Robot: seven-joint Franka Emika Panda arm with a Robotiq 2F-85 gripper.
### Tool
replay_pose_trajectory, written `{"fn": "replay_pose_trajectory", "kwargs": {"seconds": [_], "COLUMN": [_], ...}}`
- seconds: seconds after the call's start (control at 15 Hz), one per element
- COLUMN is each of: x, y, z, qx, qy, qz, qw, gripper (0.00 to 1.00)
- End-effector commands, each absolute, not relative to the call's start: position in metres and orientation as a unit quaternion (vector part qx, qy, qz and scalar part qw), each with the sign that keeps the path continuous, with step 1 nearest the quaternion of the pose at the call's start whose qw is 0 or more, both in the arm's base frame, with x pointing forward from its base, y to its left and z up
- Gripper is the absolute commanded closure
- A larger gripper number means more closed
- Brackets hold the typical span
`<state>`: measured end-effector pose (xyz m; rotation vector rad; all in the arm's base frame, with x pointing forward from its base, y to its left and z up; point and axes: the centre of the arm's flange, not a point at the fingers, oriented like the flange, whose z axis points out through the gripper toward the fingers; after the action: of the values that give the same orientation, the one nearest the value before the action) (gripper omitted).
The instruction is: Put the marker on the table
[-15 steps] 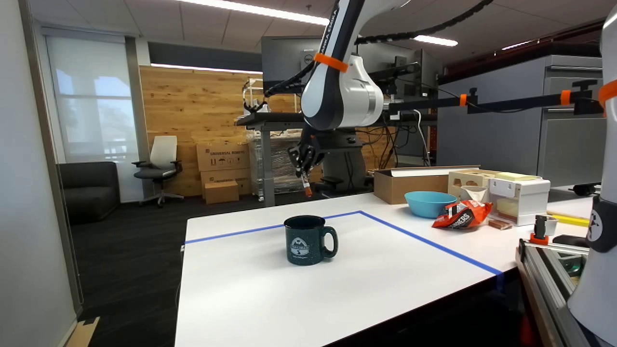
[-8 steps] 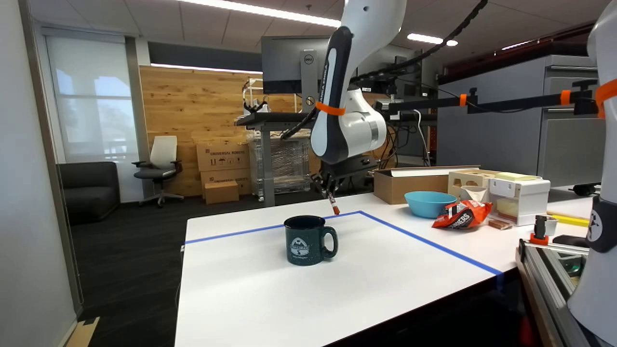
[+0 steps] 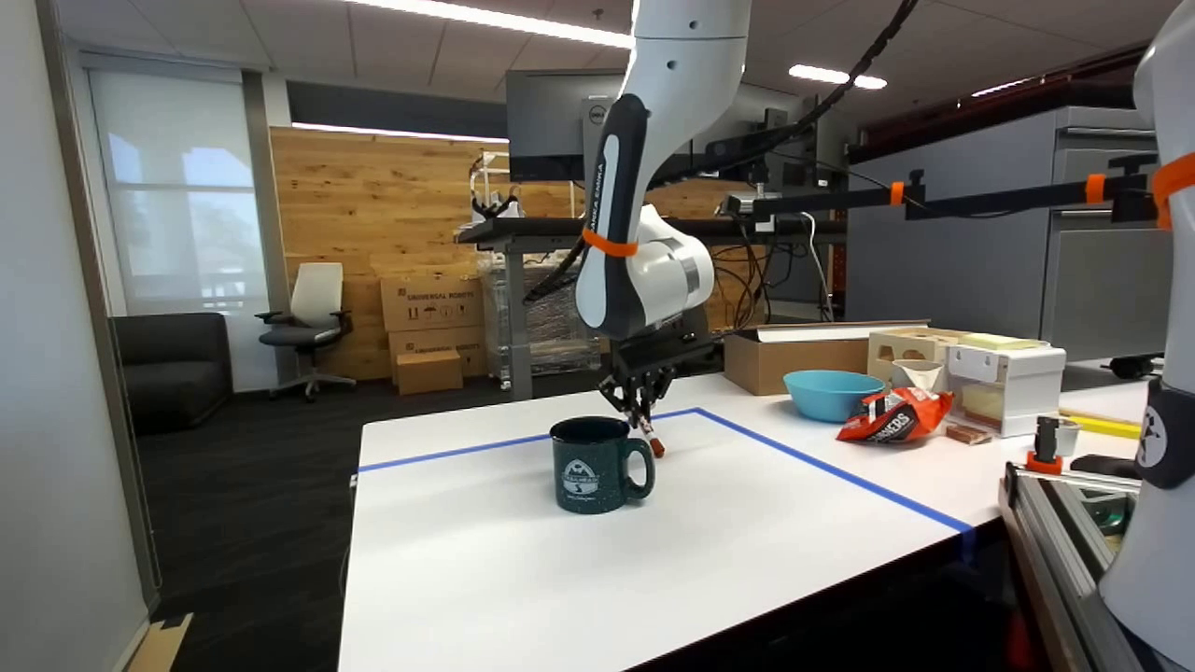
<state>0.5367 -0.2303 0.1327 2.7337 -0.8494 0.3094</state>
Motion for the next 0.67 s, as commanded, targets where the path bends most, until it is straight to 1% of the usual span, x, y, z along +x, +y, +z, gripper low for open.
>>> {"fn": "replay_pose_trajectory", "kwargs": {"seconds": [0.0, 0.07, 0.2, 0.53, 0.6], "x": [0.559, 0.56, 0.563, 0.562, 0.562], "y": [-0.235, -0.236, -0.237, -0.222, -0.218], "z": [0.123, 0.122, 0.122, 0.142, 0.149], "qx": [0.939, 0.938, 0.936, 0.936, 0.936], "qy": [-0.316, -0.321, -0.327, -0.325, -0.322], "qz": [0.065, 0.059, 0.058, 0.092, 0.102], "qw": [0.121, 0.12, 0.118, 0.101, 0.096], "gripper": [0.94, 0.75, 0.49, 0.09, 0.02]}}
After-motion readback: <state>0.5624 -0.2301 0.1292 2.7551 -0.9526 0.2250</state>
